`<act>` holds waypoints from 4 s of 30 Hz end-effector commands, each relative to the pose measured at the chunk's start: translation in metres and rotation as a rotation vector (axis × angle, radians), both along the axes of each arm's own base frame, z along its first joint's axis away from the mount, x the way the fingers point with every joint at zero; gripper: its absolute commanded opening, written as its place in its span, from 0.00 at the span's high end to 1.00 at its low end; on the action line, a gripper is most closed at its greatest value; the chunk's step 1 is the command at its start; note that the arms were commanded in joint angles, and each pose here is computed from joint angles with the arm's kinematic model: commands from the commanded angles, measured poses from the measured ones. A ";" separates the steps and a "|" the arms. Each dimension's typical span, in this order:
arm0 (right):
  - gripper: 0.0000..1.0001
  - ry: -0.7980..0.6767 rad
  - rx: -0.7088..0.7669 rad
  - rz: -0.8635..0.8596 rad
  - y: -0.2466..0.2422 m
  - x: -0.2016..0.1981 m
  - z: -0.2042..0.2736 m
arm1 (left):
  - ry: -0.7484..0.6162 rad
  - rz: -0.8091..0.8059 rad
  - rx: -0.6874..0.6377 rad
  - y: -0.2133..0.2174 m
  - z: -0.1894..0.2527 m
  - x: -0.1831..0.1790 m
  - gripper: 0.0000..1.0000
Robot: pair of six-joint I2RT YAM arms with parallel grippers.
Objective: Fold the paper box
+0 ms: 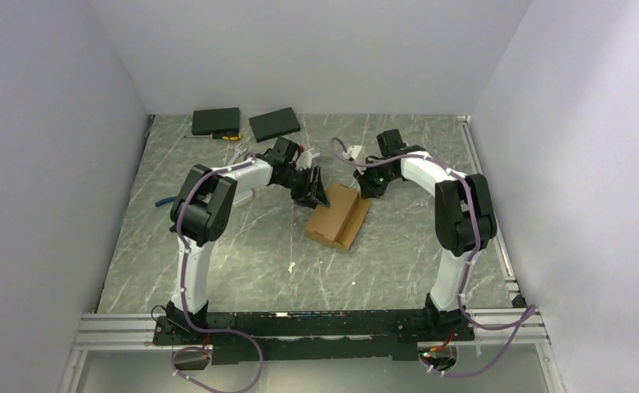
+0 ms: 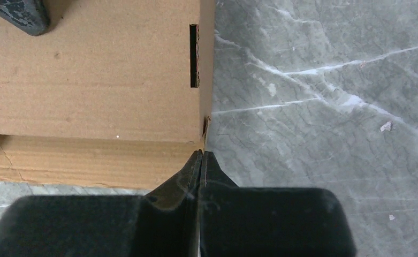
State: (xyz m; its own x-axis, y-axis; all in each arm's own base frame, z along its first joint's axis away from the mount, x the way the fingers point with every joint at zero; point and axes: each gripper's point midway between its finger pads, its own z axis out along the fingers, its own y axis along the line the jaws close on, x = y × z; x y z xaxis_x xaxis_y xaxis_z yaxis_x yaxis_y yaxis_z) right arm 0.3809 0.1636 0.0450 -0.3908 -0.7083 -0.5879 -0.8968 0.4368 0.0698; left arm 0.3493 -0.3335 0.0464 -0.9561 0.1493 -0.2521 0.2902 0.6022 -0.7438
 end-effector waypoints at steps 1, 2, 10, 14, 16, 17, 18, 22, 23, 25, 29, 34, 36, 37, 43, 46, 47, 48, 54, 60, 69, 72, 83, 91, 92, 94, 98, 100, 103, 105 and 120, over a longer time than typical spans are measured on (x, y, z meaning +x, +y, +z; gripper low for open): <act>0.98 -0.037 0.088 0.080 0.032 0.007 0.017 | 0.034 -0.060 0.078 0.001 -0.032 -0.017 0.45; 0.98 -0.035 0.089 0.068 0.032 0.009 0.016 | 0.033 -0.059 0.078 0.001 -0.032 -0.017 0.45; 0.95 0.016 0.137 -0.014 0.036 0.010 0.014 | 0.037 -0.024 0.085 0.001 -0.031 -0.015 0.44; 0.88 0.021 0.162 -0.028 0.027 0.008 0.023 | 0.040 0.007 0.090 0.006 -0.030 -0.012 0.44; 0.85 0.019 0.177 -0.042 0.021 0.007 0.030 | 0.043 0.018 0.091 0.008 -0.031 -0.011 0.44; 0.83 0.018 0.182 -0.047 0.019 0.007 0.032 | 0.045 0.021 0.091 0.009 -0.031 -0.011 0.44; 0.81 0.020 0.187 -0.052 0.017 0.006 0.033 | 0.044 0.023 0.090 0.009 -0.030 -0.011 0.44; 0.75 0.032 0.199 -0.057 0.014 -0.001 0.036 | 0.045 0.031 0.090 0.010 -0.030 -0.010 0.44; 0.74 0.034 0.203 -0.059 0.013 -0.001 0.038 | 0.043 0.032 0.090 0.011 -0.029 -0.009 0.44; 0.73 0.034 0.216 -0.064 0.011 -0.002 0.042 | 0.040 0.033 0.088 0.010 -0.028 -0.009 0.43; 0.70 0.034 0.246 -0.088 0.003 -0.002 0.053 | 0.038 0.038 0.083 0.011 -0.026 -0.008 0.43; 0.68 0.048 0.295 -0.169 -0.012 -0.001 0.063 | 0.035 0.039 0.080 0.010 -0.024 -0.007 0.43; 0.68 0.066 0.316 -0.223 -0.020 0.000 0.064 | 0.032 0.038 0.078 0.010 -0.023 -0.007 0.43; 0.68 0.078 0.326 -0.255 -0.024 0.000 0.063 | 0.031 0.038 0.077 0.010 -0.023 -0.007 0.43; 0.75 0.224 0.358 -0.432 -0.033 -0.015 0.039 | 0.030 0.041 0.072 0.009 -0.023 -0.007 0.43; 0.75 0.316 0.416 -0.452 -0.028 -0.027 0.032 | 0.030 0.043 0.068 0.009 -0.023 -0.006 0.43; 0.75 0.332 0.435 -0.454 -0.028 -0.028 0.033 | 0.029 0.044 0.066 0.008 -0.023 -0.006 0.43; 0.73 0.336 0.444 -0.457 -0.028 -0.026 0.033 | 0.030 0.043 0.064 0.008 -0.023 -0.006 0.43; 0.61 0.188 0.411 -0.417 -0.036 0.004 0.034 | 0.026 0.040 0.060 0.007 -0.022 -0.005 0.42; 0.58 0.195 0.426 -0.307 -0.028 0.019 0.030 | 0.023 0.034 0.056 0.006 -0.019 -0.004 0.42; 0.65 0.217 0.389 -0.244 -0.015 0.012 0.018 | 0.025 0.034 0.047 0.004 -0.021 -0.003 0.42; 0.72 0.205 0.372 -0.237 -0.014 0.014 0.017 | 0.025 0.036 0.046 0.004 -0.021 -0.004 0.42; 1.00 0.112 0.302 -0.182 -0.009 0.010 0.019 | 0.016 0.037 0.046 0.004 -0.017 -0.001 0.42; 1.00 0.087 0.290 -0.161 -0.009 0.004 0.019 | 0.014 0.029 0.044 0.003 -0.017 -0.001 0.42; 1.00 0.082 0.287 -0.153 -0.008 0.003 0.020 | 0.017 0.026 0.044 0.003 -0.017 -0.001 0.42; 1.00 0.074 0.279 -0.135 -0.004 0.003 0.021 | 0.016 0.018 0.047 0.003 -0.018 -0.002 0.42; 1.00 0.057 0.263 -0.116 0.003 0.004 0.023 | 0.014 -0.010 0.039 0.001 -0.016 -0.002 0.42; 1.00 0.053 0.259 -0.115 0.006 0.006 0.025 | 0.017 -0.030 0.040 0.000 -0.017 -0.004 0.43; 1.00 0.044 0.256 -0.120 0.010 0.010 0.028 | 0.021 -0.060 0.044 -0.003 -0.019 -0.006 0.43; 1.00 0.040 0.260 -0.120 0.011 0.012 0.031 | 0.024 -0.074 0.048 -0.004 -0.020 -0.007 0.43; 0.99 0.165 0.303 -0.171 0.020 0.004 0.024 | 0.022 -0.113 0.044 -0.015 -0.019 -0.007 0.42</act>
State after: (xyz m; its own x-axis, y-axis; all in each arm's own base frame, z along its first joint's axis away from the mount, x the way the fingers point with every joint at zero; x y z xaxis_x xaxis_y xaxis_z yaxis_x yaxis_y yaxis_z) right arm 0.3874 0.1676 0.0540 -0.5818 -0.4796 -0.6569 -0.7795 0.5594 0.2819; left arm 0.3483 -0.3393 0.0458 -0.9530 0.2208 -0.2077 0.2996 0.5816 -0.7563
